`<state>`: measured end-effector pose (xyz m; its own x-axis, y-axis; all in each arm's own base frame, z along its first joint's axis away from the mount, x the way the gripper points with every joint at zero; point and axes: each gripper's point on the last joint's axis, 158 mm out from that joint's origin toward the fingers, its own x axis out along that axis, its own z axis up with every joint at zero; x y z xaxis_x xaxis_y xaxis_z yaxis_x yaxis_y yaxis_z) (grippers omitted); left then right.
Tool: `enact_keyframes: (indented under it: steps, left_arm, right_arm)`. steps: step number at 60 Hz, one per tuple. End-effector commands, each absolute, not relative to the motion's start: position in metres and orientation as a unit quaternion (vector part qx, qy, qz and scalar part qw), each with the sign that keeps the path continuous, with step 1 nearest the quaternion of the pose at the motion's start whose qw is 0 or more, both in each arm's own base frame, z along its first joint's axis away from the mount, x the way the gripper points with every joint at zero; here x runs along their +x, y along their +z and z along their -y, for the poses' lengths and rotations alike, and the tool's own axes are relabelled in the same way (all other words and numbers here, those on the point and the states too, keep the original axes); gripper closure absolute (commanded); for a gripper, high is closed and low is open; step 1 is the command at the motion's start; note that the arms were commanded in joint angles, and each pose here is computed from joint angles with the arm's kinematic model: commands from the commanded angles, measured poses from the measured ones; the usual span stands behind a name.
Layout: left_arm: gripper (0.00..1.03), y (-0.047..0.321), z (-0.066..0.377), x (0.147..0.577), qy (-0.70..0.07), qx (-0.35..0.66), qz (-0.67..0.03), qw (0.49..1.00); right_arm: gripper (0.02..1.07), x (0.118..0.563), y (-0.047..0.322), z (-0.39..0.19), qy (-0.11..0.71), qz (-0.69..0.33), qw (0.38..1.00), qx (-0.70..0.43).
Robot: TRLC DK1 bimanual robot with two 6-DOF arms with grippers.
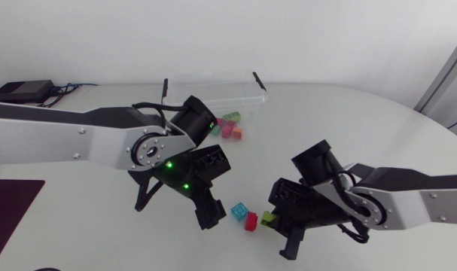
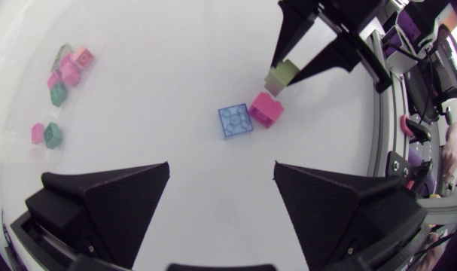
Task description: Pick up the duplo bricks and place them in the container
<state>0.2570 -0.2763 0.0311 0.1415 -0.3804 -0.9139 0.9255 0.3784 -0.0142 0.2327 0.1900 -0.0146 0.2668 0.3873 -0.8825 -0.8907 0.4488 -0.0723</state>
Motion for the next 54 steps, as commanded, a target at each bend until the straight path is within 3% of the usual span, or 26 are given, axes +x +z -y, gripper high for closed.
enact_keyframes:
  steps: [1,26,38,49,54]
  left_arm:
    - [0.07,0.02,0.278,0.253,-0.465,0.299,-0.477,0.683]
    - [0.12,-0.001,0.304,0.247,-0.418,0.319,-0.534,0.662]
    - [0.21,-0.014,0.304,0.253,-0.395,0.329,-0.571,0.641]
    - [0.21,-0.021,0.308,0.257,-0.38,0.327,-0.592,0.631]
    - [0.27,-0.025,0.31,0.259,-0.375,0.325,-0.598,0.63]
  right_arm:
    - [0.8,0.232,-0.009,-0.18,0.426,-0.422,0.742,-0.298]
    - [0.8,0.245,0.023,-0.154,0.4,-0.403,0.779,-0.265]
    - [0.79,0.245,0.032,-0.147,0.395,-0.397,0.788,-0.254]
    - [0.79,0.263,0.077,-0.137,0.378,-0.361,0.819,-0.237]
    - [0.79,0.279,0.101,-0.13,0.366,-0.34,0.838,-0.218]
